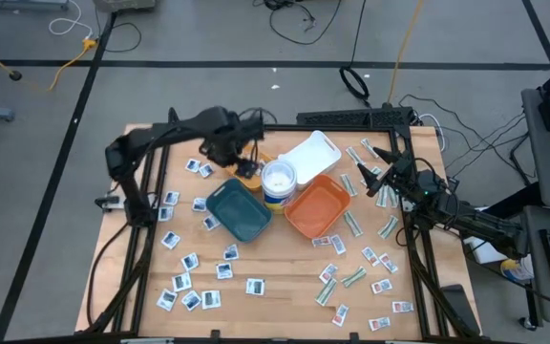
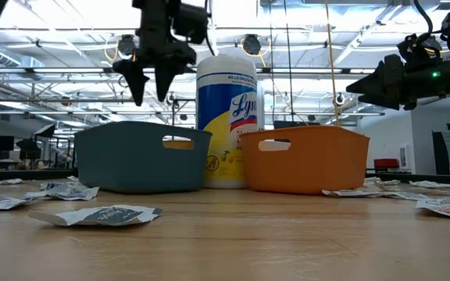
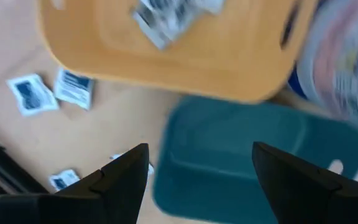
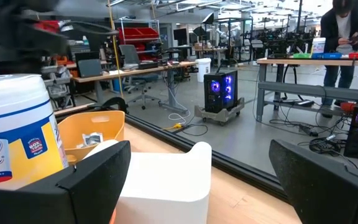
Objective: Pick & Place First Aid Supplies
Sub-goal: Put the black pad into the yellow bin
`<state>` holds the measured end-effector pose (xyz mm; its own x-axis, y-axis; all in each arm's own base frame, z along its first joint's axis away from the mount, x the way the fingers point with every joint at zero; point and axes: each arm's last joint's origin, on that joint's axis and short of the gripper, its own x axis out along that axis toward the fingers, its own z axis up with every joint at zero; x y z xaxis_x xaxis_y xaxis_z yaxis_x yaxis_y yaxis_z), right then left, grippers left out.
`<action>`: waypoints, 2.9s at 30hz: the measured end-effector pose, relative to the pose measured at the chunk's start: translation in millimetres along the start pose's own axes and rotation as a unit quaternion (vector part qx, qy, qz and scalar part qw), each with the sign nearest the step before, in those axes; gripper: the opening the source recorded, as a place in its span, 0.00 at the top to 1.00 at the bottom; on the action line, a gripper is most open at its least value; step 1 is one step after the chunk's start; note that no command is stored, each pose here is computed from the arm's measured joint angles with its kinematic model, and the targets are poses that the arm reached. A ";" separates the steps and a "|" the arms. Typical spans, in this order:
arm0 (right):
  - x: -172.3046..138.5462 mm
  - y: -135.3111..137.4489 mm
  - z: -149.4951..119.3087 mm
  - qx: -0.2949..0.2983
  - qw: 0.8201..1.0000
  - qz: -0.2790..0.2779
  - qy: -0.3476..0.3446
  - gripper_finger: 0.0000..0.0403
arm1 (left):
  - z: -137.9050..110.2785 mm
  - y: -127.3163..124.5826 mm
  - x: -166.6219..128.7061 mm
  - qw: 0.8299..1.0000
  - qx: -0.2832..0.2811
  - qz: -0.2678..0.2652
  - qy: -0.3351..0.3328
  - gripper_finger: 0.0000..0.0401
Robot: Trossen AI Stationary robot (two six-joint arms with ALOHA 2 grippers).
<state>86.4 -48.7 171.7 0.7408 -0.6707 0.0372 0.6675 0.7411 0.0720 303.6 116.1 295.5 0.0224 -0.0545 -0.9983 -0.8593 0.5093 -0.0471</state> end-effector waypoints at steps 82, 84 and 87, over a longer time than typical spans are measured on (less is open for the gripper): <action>0.0 0.0 0.1 0.000 1.000 0.000 0.000 0.06 | -324.9 -44.3 172.2 0.988 0.098 0.058 0.102 0.86; 0.0 0.0 0.1 0.000 1.000 0.000 0.000 0.06 | -325.0 -44.3 172.2 0.988 0.102 0.058 0.105 0.92; 0.0 0.0 0.0 0.000 1.000 0.000 0.000 0.06 | -325.0 -44.6 172.2 0.987 0.106 0.056 0.109 0.98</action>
<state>86.4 -48.7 171.7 0.7406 -0.6709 0.0374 0.6676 0.7410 0.0718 179.7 -195.1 137.2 -0.1963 -0.1591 -0.9675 -0.7233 0.6898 0.0333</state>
